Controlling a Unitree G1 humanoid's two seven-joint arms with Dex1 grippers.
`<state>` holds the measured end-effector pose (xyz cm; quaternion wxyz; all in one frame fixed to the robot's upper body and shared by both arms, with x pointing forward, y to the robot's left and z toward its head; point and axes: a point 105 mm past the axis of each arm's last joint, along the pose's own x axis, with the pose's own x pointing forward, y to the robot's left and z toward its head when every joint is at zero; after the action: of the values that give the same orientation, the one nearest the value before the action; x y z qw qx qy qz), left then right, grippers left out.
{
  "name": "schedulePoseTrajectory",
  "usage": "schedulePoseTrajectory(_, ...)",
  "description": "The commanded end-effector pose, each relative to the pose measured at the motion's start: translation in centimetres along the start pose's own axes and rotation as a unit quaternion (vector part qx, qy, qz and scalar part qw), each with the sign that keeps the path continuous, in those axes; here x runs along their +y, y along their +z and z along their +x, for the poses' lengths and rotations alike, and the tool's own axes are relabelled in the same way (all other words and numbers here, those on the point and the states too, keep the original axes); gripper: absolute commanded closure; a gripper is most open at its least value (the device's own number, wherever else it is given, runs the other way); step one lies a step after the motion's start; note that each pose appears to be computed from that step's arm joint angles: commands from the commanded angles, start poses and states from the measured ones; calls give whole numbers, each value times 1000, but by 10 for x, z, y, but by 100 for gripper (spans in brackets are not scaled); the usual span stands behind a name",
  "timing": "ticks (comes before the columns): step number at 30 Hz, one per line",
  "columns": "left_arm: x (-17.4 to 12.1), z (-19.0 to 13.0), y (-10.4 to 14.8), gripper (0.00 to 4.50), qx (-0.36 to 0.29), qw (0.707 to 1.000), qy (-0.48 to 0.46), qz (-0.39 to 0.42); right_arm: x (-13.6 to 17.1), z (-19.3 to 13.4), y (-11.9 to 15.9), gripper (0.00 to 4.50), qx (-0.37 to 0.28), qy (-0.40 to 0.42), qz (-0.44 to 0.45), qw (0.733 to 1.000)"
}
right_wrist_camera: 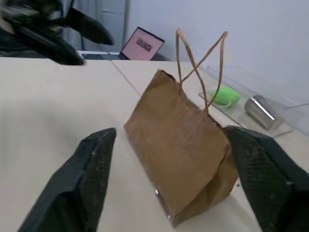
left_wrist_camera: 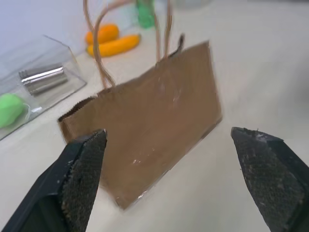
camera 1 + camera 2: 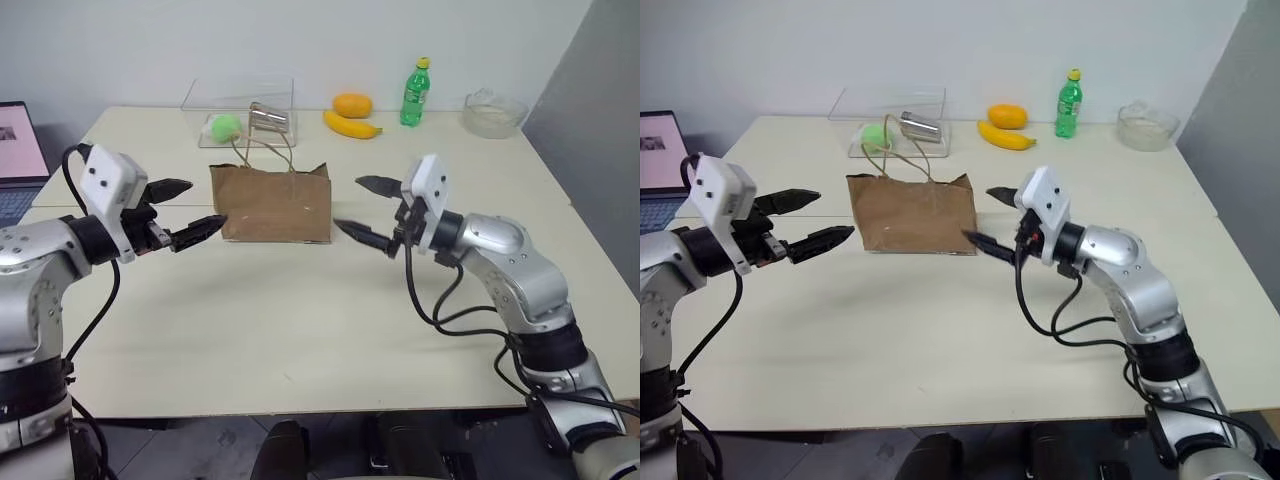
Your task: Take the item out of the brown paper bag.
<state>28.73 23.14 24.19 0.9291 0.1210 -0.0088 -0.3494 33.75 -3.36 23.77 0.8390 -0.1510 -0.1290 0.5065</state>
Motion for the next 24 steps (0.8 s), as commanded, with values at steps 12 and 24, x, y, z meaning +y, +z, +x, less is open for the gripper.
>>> schedulePoseTrajectory(12,-57,-22,3,18,-38,999,-13,-37,-67,120,8,446,131,-91,-270,950)
schedulePoseTrajectory(24,-59,-22,-2,18,-11,1000,-9,-24,-24,139,-33,446,206,6,-407,890)
